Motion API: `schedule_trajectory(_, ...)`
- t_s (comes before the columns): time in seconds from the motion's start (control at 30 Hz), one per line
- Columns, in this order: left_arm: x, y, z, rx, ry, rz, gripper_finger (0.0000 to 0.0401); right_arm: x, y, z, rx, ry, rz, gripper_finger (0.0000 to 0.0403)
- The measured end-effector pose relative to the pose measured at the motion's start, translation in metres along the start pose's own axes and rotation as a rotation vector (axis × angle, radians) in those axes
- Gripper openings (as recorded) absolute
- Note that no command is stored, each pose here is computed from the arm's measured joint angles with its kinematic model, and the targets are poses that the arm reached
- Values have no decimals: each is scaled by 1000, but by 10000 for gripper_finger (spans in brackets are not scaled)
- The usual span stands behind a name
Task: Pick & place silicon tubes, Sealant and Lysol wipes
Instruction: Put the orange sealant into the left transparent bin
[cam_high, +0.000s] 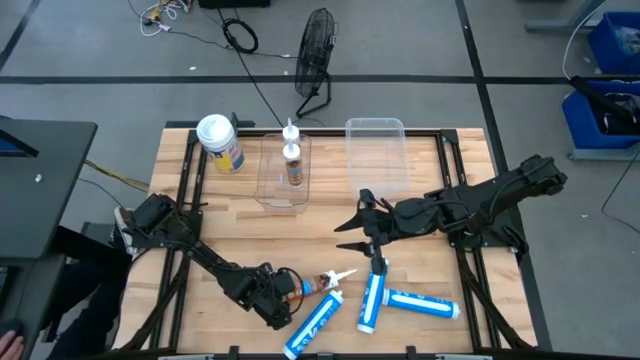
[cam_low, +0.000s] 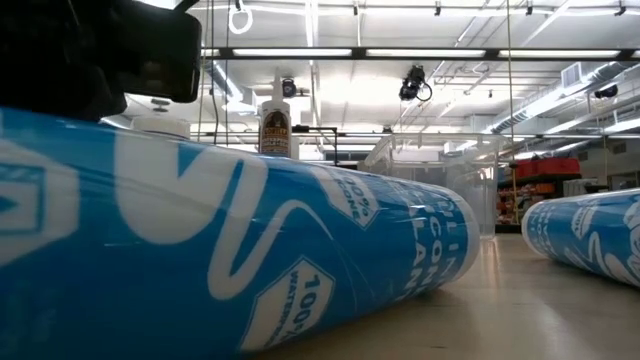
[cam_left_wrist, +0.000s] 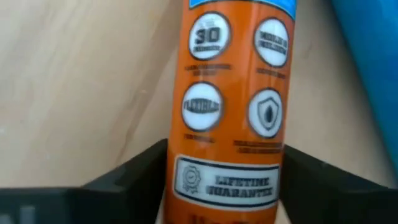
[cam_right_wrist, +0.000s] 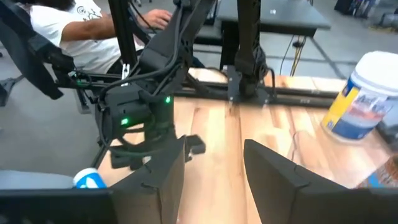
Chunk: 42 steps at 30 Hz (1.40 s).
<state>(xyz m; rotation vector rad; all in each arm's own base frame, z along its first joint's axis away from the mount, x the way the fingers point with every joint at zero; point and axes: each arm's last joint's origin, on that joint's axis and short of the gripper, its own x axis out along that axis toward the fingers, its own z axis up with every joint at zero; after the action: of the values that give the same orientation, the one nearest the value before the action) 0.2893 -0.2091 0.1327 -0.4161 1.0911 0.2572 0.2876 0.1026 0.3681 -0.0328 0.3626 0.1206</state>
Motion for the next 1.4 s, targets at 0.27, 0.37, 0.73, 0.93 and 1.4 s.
schedule_trajectory(0.27, -6, 3, 8, 17, -64, 9, 218, 0, -2, -8, 34, 78, -14, 168)
schedule_trajectory(0.37, -10, 4, 14, 29, -123, 24, 218, 0, -2, -8, 38, 78, -13, 168)
schedule_trajectory(0.73, -25, 11, 33, 23, -331, 119, 218, -7, -8, -5, 0, 51, -158, 168)
schedule_trajectory(0.93, -44, 13, 48, 37, -491, 158, 218, -29, -11, 9, -23, -48, -206, 168)
schedule_trajectory(1.4, -124, 9, 84, 103, -859, 92, 218, -109, -7, 45, -90, -391, -123, 168)
